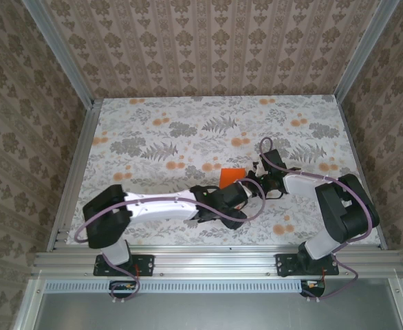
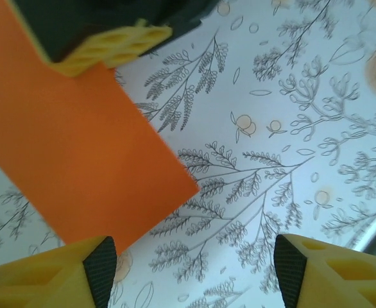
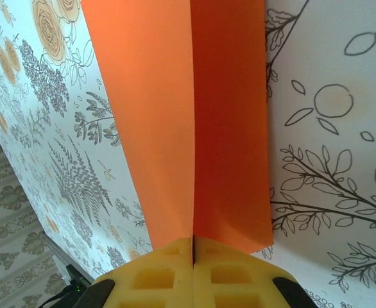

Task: Fold a paper plane with a square sheet of paper (pick it up from the middle)
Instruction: Third fold the triangle at the center of the table.

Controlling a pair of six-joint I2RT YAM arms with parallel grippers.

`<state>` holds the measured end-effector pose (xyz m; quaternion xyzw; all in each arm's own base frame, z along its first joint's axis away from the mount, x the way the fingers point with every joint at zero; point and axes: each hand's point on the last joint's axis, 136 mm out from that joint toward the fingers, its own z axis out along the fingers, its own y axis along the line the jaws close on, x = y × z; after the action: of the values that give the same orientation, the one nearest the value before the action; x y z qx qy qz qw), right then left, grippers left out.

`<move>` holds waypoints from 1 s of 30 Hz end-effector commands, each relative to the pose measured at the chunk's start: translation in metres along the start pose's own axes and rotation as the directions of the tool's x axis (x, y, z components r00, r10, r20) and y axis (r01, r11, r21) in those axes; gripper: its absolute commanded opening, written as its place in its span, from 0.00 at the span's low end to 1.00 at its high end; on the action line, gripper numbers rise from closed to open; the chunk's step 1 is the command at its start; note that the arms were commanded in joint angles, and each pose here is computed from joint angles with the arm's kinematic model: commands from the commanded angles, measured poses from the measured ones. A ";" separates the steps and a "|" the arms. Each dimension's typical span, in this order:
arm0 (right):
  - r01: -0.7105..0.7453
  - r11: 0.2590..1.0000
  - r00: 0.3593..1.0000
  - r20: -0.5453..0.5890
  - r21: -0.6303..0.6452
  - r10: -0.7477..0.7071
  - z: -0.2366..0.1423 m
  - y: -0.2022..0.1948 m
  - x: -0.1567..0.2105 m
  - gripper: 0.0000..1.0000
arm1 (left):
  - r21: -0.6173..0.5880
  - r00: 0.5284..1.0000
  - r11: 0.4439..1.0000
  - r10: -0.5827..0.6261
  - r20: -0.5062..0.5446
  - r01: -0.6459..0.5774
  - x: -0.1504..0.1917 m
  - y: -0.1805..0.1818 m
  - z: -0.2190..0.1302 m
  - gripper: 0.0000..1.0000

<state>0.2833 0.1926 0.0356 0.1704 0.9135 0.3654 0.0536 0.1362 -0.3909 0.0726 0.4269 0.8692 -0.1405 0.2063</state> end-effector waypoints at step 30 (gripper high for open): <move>0.028 1.000 0.999 -0.027 0.014 -0.027 0.003 0.000 0.003 0.12 | -0.203 0.998 0.977 0.069 0.007 -0.066 -0.015 0.028 0.007 0.02</move>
<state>0.2825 0.1927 0.0337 0.1651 0.9152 0.3637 0.0527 0.1658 -0.3822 0.0643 0.4330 0.8634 -0.0350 0.2567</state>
